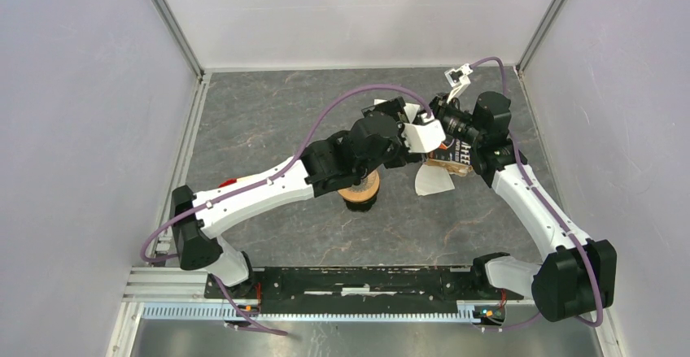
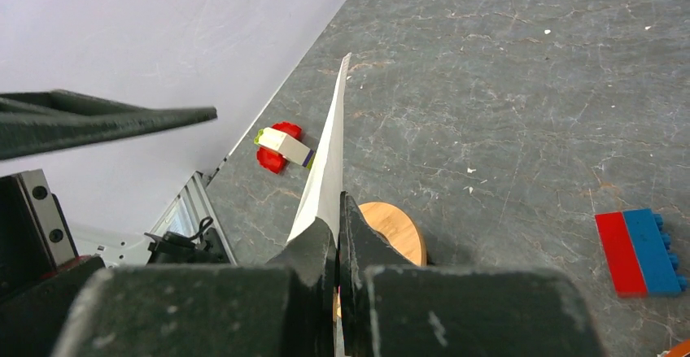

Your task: Place the coffee filter in the dripper

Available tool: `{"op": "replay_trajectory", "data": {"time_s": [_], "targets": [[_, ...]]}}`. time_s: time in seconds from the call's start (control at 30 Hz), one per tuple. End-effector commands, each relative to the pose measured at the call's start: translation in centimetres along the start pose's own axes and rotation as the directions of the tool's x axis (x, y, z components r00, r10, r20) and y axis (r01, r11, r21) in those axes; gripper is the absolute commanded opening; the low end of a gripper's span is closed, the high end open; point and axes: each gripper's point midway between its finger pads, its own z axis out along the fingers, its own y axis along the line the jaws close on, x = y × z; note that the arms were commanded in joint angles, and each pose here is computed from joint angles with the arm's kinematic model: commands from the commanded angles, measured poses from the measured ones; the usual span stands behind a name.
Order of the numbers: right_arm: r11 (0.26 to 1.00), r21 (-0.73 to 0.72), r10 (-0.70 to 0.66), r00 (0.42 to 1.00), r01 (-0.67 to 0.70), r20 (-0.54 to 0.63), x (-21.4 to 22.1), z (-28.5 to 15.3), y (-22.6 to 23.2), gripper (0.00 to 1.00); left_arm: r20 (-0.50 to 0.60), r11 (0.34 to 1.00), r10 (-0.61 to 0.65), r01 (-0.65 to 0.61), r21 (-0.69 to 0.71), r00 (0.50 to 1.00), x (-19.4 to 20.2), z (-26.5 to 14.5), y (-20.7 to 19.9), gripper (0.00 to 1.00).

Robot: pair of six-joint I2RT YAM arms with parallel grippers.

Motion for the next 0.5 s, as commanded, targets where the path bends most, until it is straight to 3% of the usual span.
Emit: {"op": "replay_trajectory", "data": {"time_s": [0.0, 0.33, 0.47], "targets": [[0.999, -0.002, -0.042, 0.999, 0.042, 0.024, -0.7, -0.3, 0.4, 0.00, 0.013, 0.989, 0.036, -0.034, -0.142, 0.999, -0.5, -0.1, 2.8, 0.95], [0.999, -0.003, -0.043, 0.999, 0.043, 0.025, -0.7, -0.3, 0.5, 0.00, 0.006, 0.987, 0.030, -0.029, -0.156, 1.000, 0.1, 0.7, 2.4, 0.95], [0.999, -0.001, -0.043, 0.999, 0.043, 0.026, -0.7, -0.3, 0.4, 0.00, -0.005, 0.982, 0.037, -0.038, -0.183, 0.999, 0.3, 1.1, 2.6, 0.91]]}}
